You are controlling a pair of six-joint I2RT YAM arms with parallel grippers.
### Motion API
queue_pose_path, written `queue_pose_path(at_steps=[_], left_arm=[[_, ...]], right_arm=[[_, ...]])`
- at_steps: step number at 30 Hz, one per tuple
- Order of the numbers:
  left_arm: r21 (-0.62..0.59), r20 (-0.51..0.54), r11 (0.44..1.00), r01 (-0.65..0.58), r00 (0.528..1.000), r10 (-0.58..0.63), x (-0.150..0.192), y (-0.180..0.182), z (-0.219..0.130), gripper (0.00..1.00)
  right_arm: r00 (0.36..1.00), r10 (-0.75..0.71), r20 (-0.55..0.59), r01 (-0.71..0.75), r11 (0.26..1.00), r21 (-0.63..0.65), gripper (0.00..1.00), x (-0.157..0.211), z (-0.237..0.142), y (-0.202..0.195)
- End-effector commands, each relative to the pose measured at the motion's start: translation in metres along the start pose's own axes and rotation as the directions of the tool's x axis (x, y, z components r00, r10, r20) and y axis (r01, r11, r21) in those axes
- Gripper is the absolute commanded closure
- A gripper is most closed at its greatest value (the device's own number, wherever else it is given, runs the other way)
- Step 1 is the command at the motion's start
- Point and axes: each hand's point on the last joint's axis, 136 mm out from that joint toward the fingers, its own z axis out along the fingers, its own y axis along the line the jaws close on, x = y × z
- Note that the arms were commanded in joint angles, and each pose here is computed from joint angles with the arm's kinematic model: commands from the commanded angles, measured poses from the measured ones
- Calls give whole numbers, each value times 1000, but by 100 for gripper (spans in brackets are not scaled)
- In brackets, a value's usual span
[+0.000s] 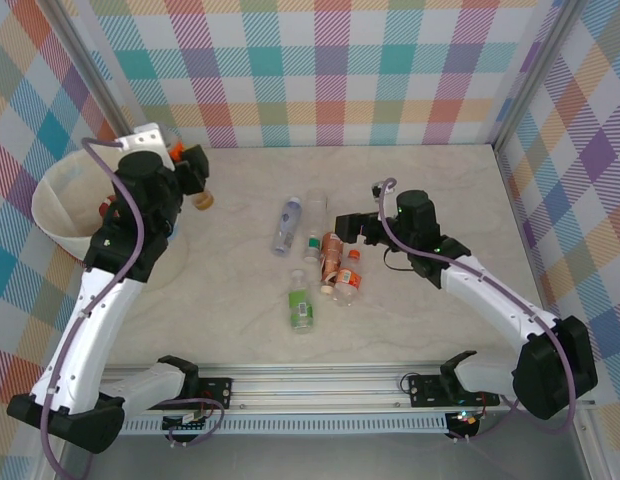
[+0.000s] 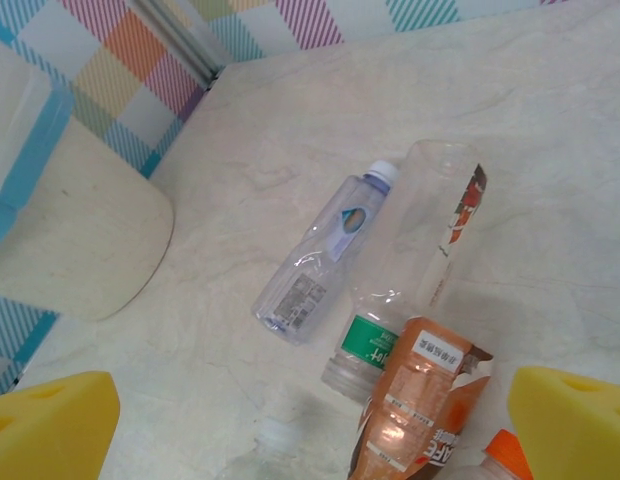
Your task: Put the plastic bottles in the bin
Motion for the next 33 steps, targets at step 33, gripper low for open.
queue_pose_path(at_steps=[33], left_arm=[[-264, -92, 841, 472, 856, -509, 11, 188, 72, 15]], right_arm=[[998, 51, -45, -41, 978, 204, 0, 31, -2, -46]])
